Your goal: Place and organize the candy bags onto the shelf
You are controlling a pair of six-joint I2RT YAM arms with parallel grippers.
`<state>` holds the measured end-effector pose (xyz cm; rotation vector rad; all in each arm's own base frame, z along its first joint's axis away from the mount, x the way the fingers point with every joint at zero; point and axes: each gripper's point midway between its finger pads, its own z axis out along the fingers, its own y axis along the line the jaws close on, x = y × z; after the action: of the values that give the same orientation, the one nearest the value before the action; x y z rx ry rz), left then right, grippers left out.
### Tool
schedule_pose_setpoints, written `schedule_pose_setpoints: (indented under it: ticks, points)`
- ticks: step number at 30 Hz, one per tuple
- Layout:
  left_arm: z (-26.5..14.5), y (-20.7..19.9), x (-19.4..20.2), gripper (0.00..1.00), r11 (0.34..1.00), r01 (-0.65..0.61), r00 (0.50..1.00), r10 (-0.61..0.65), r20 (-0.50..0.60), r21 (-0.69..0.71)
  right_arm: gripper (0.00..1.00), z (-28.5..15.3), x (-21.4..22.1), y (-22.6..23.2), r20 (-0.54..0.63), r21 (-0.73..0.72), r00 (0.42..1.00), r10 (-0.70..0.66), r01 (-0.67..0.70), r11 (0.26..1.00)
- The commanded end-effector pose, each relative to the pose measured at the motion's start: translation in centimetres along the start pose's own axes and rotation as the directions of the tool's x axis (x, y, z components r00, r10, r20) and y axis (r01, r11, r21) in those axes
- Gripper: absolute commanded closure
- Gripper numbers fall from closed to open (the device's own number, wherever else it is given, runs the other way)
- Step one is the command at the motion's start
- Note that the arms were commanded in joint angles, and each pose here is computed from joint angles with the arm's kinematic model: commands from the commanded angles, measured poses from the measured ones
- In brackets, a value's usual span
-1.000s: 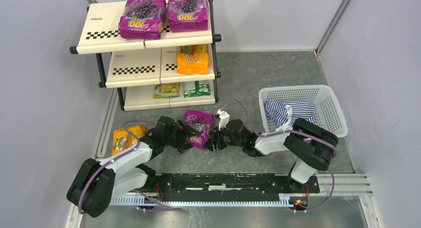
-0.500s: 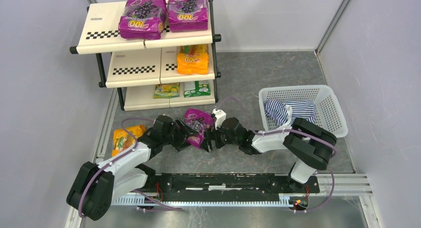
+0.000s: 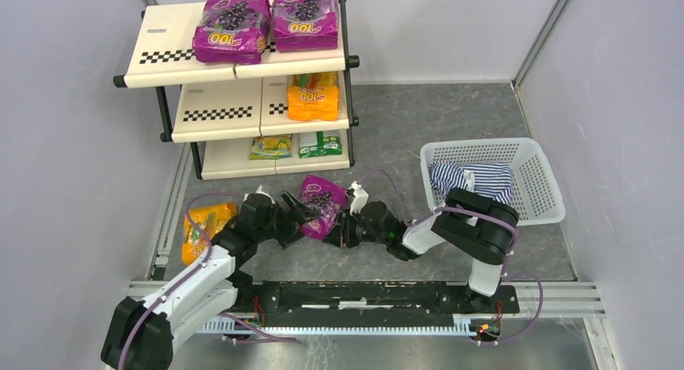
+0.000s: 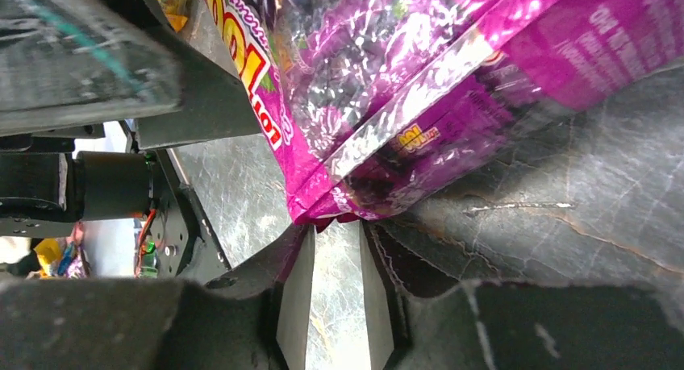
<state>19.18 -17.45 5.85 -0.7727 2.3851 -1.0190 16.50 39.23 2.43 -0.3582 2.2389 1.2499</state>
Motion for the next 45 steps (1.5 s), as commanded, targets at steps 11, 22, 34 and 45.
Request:
schedule_pose_setpoints:
  ticks: [11,22,34,45]
  points:
    - [-2.0,-1.6,-0.9,0.0,0.997,-0.07,0.997,0.069,0.041,0.014,1.0,-0.5,-6.1,7.1,0.098,-0.336,0.994,0.055,-0.019,0.942]
    - [-2.4,-2.2,-2.2,0.0,0.996,-0.063,0.996,0.067,0.061,-0.062,0.77,-1.3,-6.1,5.0,0.1,-0.191,0.99,-0.104,0.122,0.974]
    - [-5.8,-2.3,-8.8,0.0,0.973,-0.09,0.958,0.143,0.247,-0.213,0.2,-3.1,-7.8,4.8,0.066,0.058,0.563,-0.824,0.822,0.567]
    - [-4.5,-0.4,-7.4,0.0,0.992,0.015,0.992,0.0,0.122,-0.122,0.1,-2.9,-4.0,8.8,0.233,0.046,-0.225,-0.946,0.974,-0.22]
